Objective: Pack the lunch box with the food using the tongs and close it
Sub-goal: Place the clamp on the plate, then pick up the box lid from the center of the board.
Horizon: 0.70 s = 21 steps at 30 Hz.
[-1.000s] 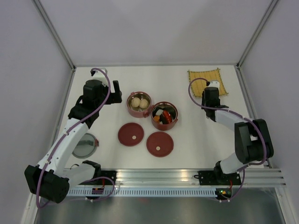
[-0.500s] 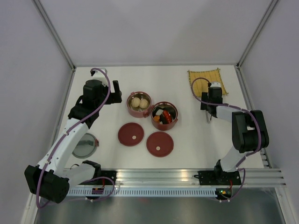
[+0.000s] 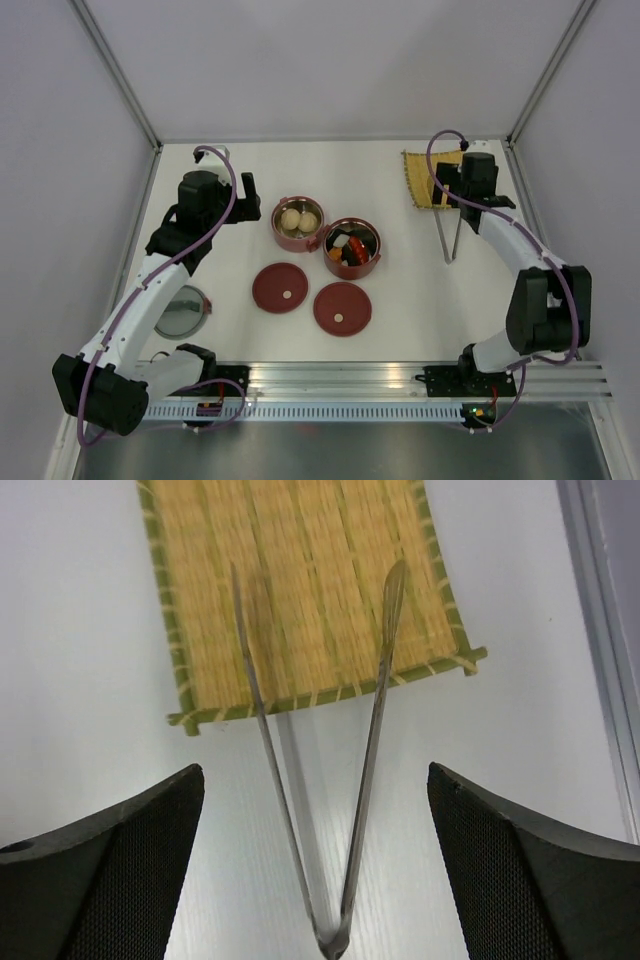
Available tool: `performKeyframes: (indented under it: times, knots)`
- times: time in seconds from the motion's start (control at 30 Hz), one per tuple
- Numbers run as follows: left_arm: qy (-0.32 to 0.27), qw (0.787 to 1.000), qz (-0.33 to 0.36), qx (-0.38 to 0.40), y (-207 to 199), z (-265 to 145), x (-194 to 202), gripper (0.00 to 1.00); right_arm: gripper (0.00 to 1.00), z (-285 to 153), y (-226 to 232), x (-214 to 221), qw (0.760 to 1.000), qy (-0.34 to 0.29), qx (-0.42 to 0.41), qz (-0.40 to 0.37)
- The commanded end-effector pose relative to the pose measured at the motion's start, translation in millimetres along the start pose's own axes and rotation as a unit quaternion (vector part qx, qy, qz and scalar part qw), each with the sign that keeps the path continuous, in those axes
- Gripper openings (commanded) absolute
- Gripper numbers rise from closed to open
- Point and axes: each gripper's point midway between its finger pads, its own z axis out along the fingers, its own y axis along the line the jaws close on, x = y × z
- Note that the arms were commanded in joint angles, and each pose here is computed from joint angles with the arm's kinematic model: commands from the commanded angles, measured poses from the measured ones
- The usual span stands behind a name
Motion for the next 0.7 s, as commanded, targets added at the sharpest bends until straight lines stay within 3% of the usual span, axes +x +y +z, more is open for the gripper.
performKeyframes:
  times: [0.0, 0.13, 0.3, 0.67]
  knots:
    - [-0.028, 1.000, 0.003, -0.001, 0.9, -7.7, -19.6, 1.00, 0.98, -54.2, 5.4, -43.5, 0.998, -0.036, -0.041, 0.024]
    - [-0.033, 0.999, 0.000, 0.012, -3.9, -12.7, -25.4, 1.00, 0.98, -104.5, 32.4, -40.7, 0.988, -0.035, -0.137, 0.063]
    - [-0.033, 0.998, 0.001, 0.047, -16.7, -20.6, -32.1, 1.00, 0.95, -147.1, 64.3, 5.6, 0.965, 0.012, -0.243, 0.100]
    - [0.024, 0.993, 0.004, 0.112, -51.9, -20.9, -22.5, 0.91, 0.85, -175.4, 100.8, 155.7, 0.927, 0.188, -0.299, 0.124]
